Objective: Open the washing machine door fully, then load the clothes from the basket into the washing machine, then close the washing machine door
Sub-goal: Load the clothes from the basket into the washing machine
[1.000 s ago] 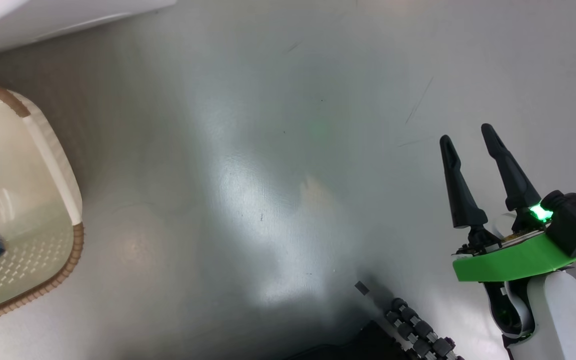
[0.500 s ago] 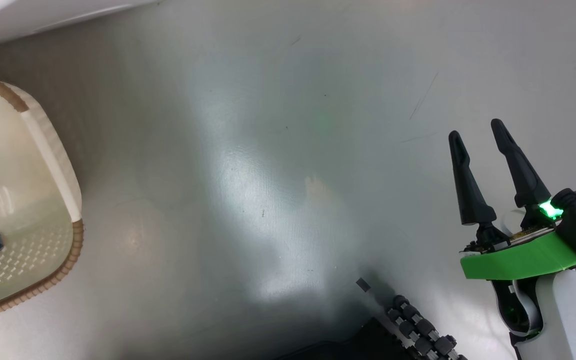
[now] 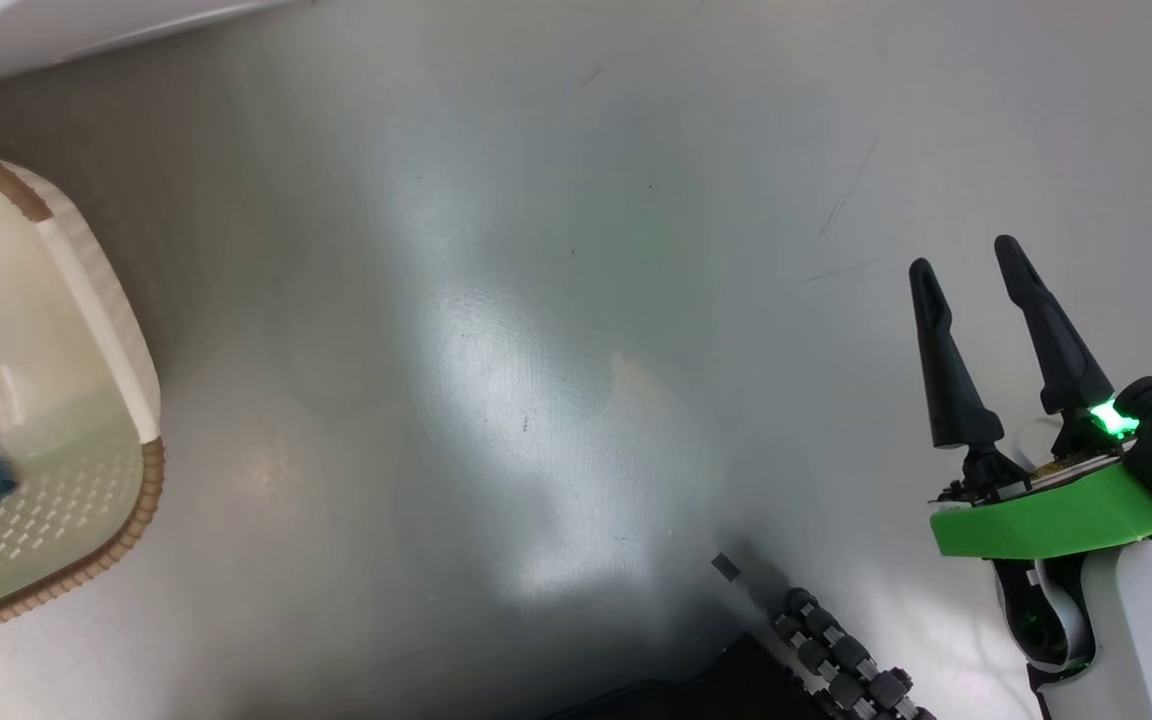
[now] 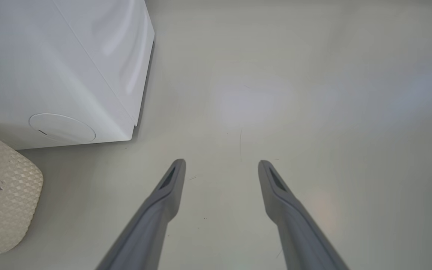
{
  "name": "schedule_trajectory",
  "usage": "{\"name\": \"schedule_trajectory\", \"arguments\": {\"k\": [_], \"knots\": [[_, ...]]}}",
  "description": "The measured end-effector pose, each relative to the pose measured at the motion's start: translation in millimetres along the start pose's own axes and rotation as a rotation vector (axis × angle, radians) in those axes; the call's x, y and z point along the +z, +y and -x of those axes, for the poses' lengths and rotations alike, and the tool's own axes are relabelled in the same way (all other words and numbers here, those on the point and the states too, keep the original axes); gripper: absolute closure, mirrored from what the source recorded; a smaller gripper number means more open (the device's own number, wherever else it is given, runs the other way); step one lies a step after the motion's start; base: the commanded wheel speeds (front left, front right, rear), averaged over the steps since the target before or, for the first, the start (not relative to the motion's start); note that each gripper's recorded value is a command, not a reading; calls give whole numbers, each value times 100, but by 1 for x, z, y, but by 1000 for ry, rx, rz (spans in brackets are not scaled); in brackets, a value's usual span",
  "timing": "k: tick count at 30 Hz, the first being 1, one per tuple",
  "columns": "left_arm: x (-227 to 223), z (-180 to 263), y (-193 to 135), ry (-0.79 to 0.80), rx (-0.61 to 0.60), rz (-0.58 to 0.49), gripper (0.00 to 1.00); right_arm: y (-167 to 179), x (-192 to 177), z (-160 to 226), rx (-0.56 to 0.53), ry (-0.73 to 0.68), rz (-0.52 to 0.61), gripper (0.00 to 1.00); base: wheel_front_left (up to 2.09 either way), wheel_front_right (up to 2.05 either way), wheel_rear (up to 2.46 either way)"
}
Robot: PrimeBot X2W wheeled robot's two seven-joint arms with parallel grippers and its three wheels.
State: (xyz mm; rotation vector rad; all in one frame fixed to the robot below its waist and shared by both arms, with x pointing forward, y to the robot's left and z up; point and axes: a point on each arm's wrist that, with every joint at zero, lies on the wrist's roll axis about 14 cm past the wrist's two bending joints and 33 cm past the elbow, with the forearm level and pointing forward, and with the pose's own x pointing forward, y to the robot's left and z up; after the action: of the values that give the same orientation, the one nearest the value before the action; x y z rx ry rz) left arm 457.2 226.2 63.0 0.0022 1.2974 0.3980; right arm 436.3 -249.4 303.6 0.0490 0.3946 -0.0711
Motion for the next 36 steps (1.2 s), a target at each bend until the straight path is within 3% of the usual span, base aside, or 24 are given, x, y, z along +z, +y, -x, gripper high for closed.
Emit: {"name": "schedule_trajectory", "arguments": {"k": [16, 24, 36], "knots": [[10, 27, 1, -93, -63, 94, 100, 11, 19, -5, 37, -59, -14, 0, 0, 0, 0], [27, 61, -17, -193, -173, 125, 100, 22, 40, -5, 77, -113, -20, 0, 0, 0, 0], [23, 120, 1, -330, -250, 225, 100, 36, 75, 18, 117, -189, -38, 0, 0, 0, 0]]}}
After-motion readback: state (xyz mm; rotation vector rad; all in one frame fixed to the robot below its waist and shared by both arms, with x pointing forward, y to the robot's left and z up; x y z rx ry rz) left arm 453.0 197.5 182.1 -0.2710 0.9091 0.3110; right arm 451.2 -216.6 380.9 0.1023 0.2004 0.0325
